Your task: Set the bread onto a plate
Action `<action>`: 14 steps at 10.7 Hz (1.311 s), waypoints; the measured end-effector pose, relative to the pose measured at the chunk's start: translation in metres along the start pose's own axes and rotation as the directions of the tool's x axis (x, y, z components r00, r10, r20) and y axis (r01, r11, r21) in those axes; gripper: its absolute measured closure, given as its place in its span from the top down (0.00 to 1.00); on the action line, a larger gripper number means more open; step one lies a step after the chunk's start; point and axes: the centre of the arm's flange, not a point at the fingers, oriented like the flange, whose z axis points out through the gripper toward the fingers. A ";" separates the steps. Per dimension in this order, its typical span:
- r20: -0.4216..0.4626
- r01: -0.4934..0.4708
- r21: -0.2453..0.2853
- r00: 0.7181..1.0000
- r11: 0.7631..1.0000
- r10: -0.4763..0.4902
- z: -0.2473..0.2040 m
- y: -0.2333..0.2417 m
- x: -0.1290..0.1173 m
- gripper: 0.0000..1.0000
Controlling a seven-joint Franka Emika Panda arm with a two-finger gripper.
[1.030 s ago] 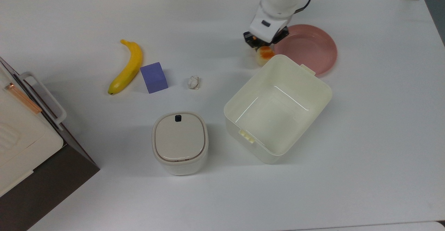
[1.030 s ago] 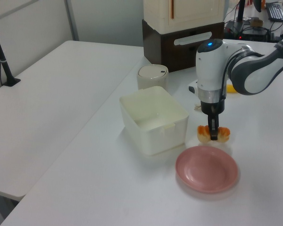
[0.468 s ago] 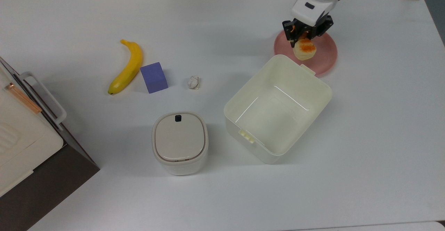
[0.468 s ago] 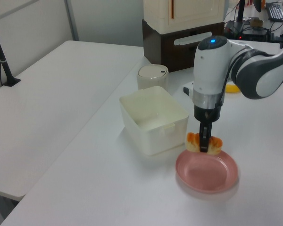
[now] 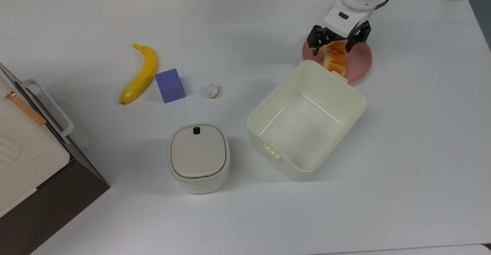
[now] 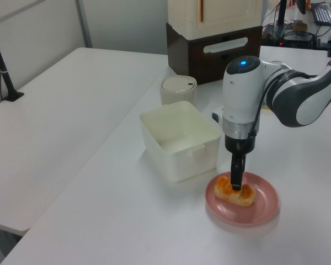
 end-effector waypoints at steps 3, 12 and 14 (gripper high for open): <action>0.036 -0.017 -0.047 0.999 0.999 0.019 -0.031 0.012 -0.001 1.00; 0.057 -0.159 -0.033 0.985 0.987 0.160 -0.179 0.311 0.023 1.00; 0.045 -0.194 -0.032 0.980 0.981 0.195 -0.185 0.352 0.021 1.00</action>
